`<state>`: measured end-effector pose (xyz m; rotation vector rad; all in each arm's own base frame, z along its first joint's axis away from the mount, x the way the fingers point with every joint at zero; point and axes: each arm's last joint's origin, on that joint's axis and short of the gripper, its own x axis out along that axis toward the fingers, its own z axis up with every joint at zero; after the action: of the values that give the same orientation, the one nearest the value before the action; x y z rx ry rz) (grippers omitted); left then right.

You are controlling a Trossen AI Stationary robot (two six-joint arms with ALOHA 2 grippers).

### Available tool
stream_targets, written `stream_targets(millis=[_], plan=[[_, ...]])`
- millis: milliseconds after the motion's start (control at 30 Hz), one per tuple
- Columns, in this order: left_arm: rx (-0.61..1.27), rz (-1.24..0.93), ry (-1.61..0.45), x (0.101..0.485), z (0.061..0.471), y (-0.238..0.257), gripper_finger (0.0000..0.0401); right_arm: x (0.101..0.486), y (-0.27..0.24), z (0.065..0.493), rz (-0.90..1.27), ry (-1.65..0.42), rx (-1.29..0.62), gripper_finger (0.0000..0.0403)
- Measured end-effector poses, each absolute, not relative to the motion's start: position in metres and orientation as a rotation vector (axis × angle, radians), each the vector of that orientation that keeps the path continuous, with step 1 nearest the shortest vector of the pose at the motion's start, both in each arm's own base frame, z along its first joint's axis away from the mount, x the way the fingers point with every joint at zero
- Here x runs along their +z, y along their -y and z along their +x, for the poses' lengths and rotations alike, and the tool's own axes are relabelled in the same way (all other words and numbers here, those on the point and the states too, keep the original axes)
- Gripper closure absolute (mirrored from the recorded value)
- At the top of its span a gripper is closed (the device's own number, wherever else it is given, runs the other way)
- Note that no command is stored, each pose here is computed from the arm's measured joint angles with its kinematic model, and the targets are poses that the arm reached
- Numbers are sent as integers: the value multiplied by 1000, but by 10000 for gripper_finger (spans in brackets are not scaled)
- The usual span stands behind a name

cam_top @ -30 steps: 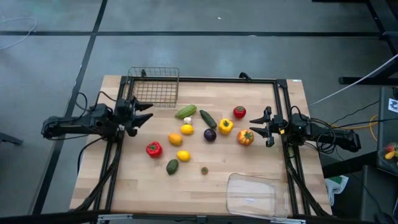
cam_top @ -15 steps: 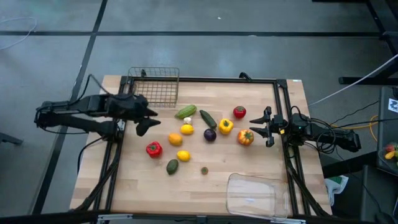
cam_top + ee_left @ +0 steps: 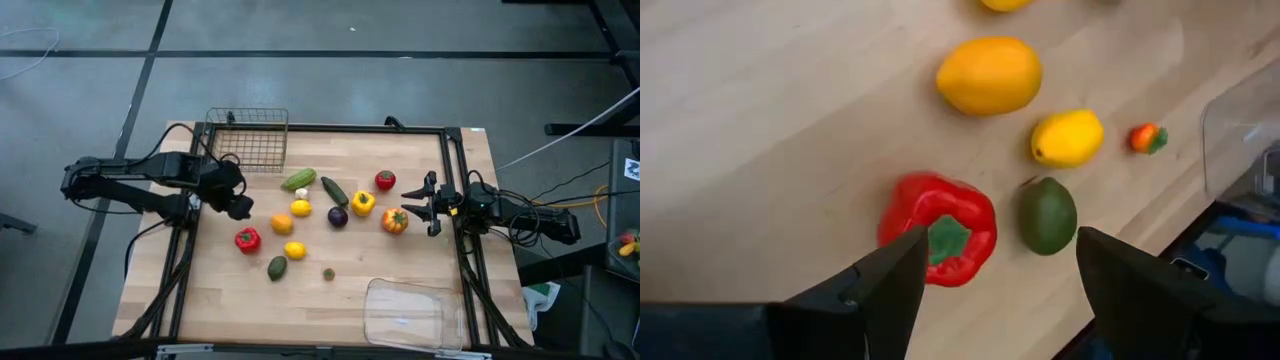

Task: Sort produce into baskets
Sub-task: Put the red bell pepper into the mesh basket

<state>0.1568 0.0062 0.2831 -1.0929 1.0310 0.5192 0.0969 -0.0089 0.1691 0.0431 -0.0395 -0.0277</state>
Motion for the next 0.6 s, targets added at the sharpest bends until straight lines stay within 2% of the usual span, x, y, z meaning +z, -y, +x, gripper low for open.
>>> stream_targets(millis=[167,500,600], plan=[[485,-1045,-1055,281,157,-2,131,169,9,97,43,39,-27,256],[436,-978,-1166,267,161,18,15,169,9,97,43,39,-27,256],[406,-928,-1197,263,166,24,5,169,9,97,43,39,-28,256]])
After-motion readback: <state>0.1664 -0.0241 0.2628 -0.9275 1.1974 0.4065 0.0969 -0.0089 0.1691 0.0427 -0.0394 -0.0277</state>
